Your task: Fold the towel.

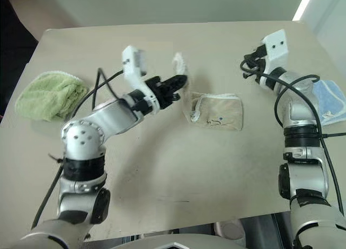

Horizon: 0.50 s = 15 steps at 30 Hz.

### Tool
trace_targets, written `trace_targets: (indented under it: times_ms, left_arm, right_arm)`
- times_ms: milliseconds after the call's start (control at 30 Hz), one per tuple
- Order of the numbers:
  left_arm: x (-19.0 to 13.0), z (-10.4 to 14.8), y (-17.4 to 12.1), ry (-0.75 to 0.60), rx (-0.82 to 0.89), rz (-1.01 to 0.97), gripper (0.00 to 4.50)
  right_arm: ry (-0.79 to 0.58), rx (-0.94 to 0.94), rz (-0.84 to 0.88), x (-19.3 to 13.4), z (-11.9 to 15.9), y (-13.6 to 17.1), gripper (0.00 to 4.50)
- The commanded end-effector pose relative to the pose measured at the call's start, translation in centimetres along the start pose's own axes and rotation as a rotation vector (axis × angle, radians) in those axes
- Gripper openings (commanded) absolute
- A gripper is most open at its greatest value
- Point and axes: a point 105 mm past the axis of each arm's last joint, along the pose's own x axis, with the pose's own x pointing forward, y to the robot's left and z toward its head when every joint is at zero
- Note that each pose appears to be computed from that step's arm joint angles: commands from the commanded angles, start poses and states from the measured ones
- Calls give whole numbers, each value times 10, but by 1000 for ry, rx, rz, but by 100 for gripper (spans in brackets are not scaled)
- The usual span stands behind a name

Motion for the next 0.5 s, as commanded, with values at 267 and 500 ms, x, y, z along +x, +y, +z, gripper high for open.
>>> trace_targets:
  times_ms: [267, 500]
  left_arm:
    - [44, -47, -54, 334, 201, -317, 4]
    - [52, -78, -49, 471, 270, -351, 114]
  right_arm:
    - [-111, 40, -280, -26, 25, -58, 0]
    - [-115, 40, -302, -37, 22, -61, 0]
